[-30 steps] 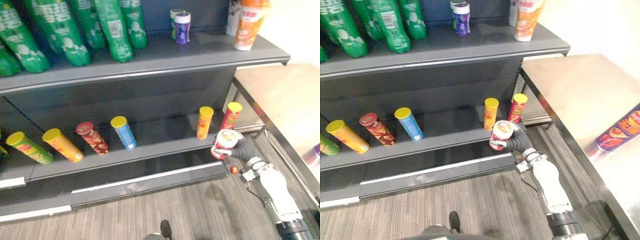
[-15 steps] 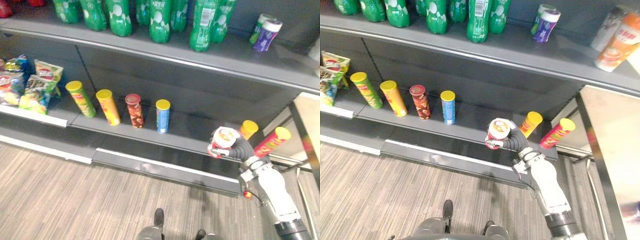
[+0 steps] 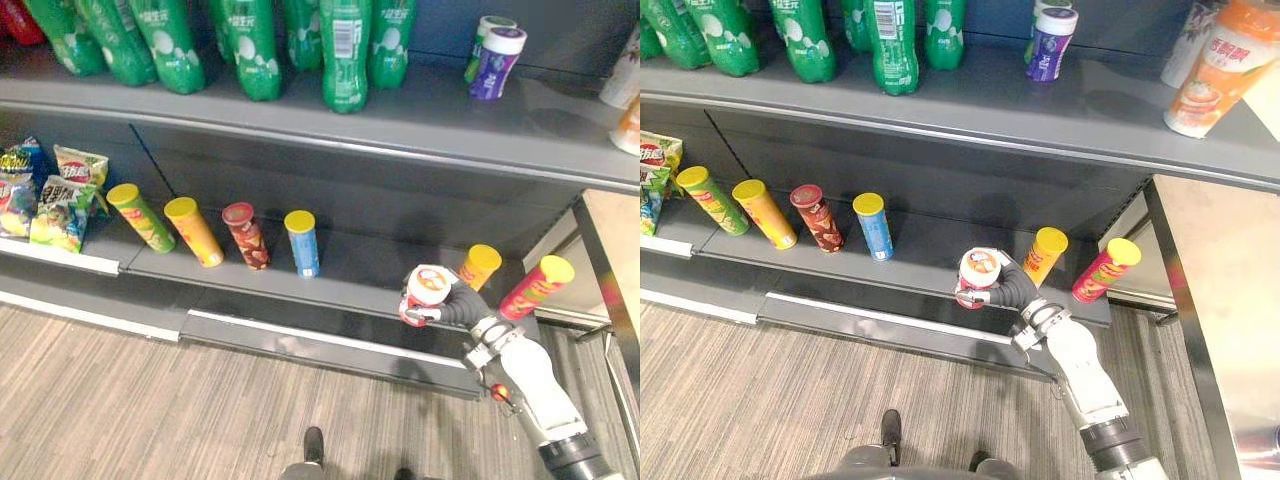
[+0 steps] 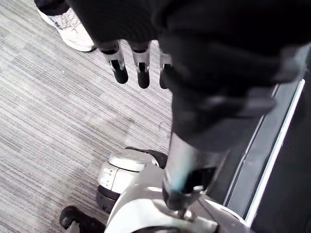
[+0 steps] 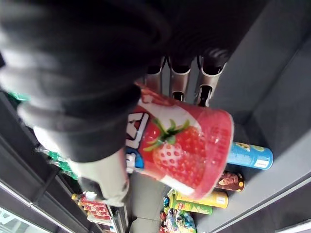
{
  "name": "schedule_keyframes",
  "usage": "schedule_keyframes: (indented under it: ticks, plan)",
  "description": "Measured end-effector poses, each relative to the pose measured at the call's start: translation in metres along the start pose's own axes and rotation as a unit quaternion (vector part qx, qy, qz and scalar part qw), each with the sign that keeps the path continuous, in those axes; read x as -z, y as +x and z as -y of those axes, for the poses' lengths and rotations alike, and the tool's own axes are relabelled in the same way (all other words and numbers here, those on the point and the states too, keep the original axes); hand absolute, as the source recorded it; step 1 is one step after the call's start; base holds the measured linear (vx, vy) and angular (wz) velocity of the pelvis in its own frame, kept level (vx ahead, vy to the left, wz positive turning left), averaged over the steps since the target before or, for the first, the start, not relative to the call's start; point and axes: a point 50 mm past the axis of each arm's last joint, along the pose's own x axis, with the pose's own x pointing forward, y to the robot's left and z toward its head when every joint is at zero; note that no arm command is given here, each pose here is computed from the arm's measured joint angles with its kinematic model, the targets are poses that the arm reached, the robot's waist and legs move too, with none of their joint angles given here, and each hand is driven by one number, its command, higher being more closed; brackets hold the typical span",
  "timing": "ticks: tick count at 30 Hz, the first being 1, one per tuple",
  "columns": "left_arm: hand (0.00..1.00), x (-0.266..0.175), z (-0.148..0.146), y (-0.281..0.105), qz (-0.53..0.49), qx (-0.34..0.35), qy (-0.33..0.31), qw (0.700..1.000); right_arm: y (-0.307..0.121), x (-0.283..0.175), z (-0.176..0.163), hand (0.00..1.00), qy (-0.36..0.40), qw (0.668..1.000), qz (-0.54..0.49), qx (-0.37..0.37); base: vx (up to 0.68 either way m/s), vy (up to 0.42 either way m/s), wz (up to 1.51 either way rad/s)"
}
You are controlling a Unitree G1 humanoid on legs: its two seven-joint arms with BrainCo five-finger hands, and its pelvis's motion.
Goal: Put the gum and the chips on the shelf.
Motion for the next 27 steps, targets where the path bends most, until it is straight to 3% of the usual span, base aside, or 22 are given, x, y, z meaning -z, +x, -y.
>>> schedule_keyframes:
  ticks: [12, 17, 27]
  plan:
    - [0.00, -0.013, 0.000, 0.003, 0.028, 0.016, 0.098, 0.995, 0.008, -0.031, -0.006, 1.00, -0.020, 0.998, 0.052, -0.031, -0.04, 0.028, -0.18]
    - [0.00, -0.022, -0.003, 0.005, 0.040, 0.017, 0.117, 0.992, 0.025, -0.080, 0.010, 1.00, -0.050, 0.990, 0.125, -0.044, 0.02, 0.038, -0.18]
    - [0.00, -0.025, -0.008, 0.006, 0.037, 0.011, 0.150, 0.988, 0.046, -0.121, 0.036, 1.00, -0.076, 0.985, 0.152, -0.029, 0.01, 0.006, -0.01]
